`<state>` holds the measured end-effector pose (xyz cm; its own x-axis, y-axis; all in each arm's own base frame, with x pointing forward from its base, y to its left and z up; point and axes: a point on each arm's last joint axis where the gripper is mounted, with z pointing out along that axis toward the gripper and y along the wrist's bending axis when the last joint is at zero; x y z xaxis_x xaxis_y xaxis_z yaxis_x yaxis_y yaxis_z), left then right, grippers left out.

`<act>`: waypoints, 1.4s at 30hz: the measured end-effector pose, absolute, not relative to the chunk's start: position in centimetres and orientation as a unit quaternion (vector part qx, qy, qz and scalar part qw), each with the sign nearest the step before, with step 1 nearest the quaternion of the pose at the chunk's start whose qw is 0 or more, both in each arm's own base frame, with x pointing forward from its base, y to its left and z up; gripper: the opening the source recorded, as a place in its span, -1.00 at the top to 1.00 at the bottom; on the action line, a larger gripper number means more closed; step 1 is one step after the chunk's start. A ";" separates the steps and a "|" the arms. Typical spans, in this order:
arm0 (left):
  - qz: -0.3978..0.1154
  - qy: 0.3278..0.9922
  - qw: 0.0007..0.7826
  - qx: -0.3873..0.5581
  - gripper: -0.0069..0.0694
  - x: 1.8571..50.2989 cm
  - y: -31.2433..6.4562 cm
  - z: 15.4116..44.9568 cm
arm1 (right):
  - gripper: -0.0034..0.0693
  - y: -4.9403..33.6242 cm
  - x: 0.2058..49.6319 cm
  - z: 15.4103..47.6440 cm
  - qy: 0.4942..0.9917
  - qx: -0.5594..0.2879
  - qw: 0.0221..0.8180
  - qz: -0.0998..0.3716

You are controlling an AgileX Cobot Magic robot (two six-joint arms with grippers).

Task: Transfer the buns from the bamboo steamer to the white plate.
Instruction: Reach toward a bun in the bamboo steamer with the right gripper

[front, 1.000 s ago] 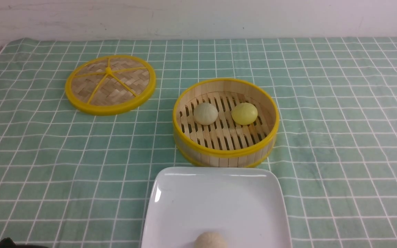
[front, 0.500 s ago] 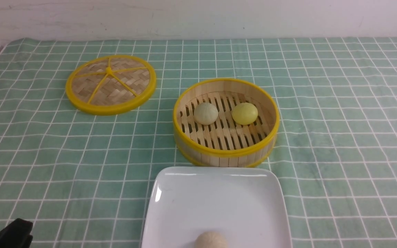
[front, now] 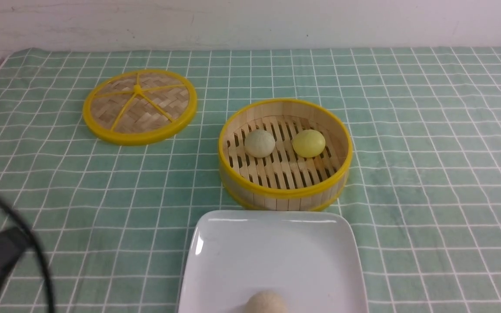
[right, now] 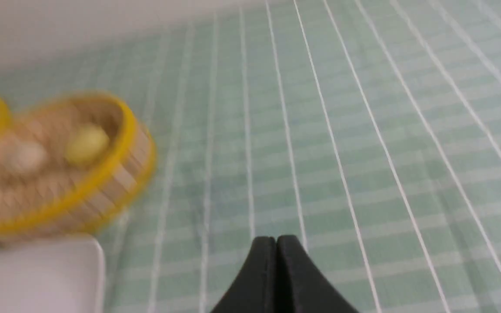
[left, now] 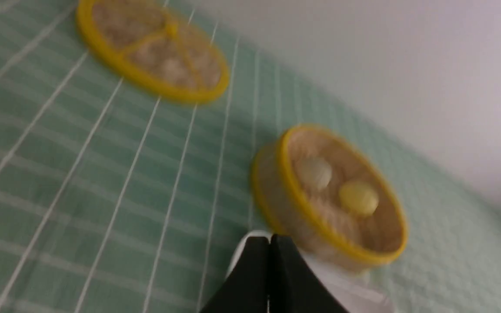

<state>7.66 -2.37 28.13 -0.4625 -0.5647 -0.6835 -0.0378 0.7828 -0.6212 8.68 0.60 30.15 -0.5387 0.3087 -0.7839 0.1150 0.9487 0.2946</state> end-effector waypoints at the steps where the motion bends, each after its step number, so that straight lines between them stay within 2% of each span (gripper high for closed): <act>1: -0.264 0.837 0.441 -0.187 0.81 8.4 -2.5 27.5 | 0.91 0.6 9.3 29.6 0.902 0.121 0.404 0.094; 3: -0.247 0.886 0.343 -0.190 0.82 9.9 -2.9 26.1 | 0.90 0.6 11.3 28.2 0.949 0.117 0.281 0.079; 5: -0.238 0.903 0.304 -0.190 0.82 10.8 -2.9 25.5 | 0.90 0.7 12.1 27.6 0.963 0.110 0.232 0.078; 7: -0.222 0.927 0.242 -0.180 0.82 12.3 -3.1 24.6 | 0.90 1.5 14.4 26.8 0.977 0.075 0.166 0.111; 12: -0.213 0.950 0.181 -0.142 0.82 14.4 -3.4 23.5 | 0.89 4.3 18.8 26.9 0.957 -0.022 0.146 0.249; 13: -0.214 0.950 0.177 -0.142 0.82 14.5 -3.4 23.5 | 0.89 4.5 18.9 27.0 0.956 -0.027 0.147 0.254; 15: -0.226 0.950 0.170 -0.133 0.81 15.1 -3.7 23.4 | 0.89 6.4 20.9 27.8 0.938 -0.073 0.162 0.298; 17: -0.235 0.947 0.176 -0.127 0.80 15.4 -3.8 23.6 | 0.89 8.1 22.3 28.3 0.930 -0.105 0.171 0.308; 23: -0.247 0.944 0.184 -0.120 0.78 15.6 -4.0 23.8 | 0.87 12.4 27.4 28.8 0.929 -0.161 0.180 0.282; 27: -0.246 0.944 0.187 -0.119 0.76 15.7 -4.0 23.8 | 0.77 15.4 32.1 28.6 0.936 -0.178 0.190 0.239; 31: -0.245 0.944 0.187 -0.118 0.75 15.7 -4.0 23.8 | 0.56 17.5 35.9 28.1 0.931 -0.200 0.226 0.204; 34: -0.243 0.945 0.187 -0.117 0.74 15.6 -4.0 23.8 | 0.30 18.5 38.4 27.4 0.925 -0.206 0.262 0.185; 35: -0.243 0.945 0.187 -0.117 0.74 15.6 -4.0 23.8 | 0.28 18.6 38.7 27.3 0.924 -0.206 0.267 0.183; 36: -0.243 0.945 0.187 -0.117 0.73 15.6 -4.0 23.8 | 0.15 18.8 39.7 26.8 0.920 -0.203 0.284 0.178; 40: -0.243 0.945 0.187 -0.117 0.72 15.6 -4.0 23.8 | -0.14 19.1 41.7 24.6 0.914 -0.199 0.317 0.155; 42: -0.242 0.945 0.187 -0.116 0.71 15.6 -4.0 23.8 | -0.22 19.2 42.4 23.4 0.914 -0.199 0.321 0.147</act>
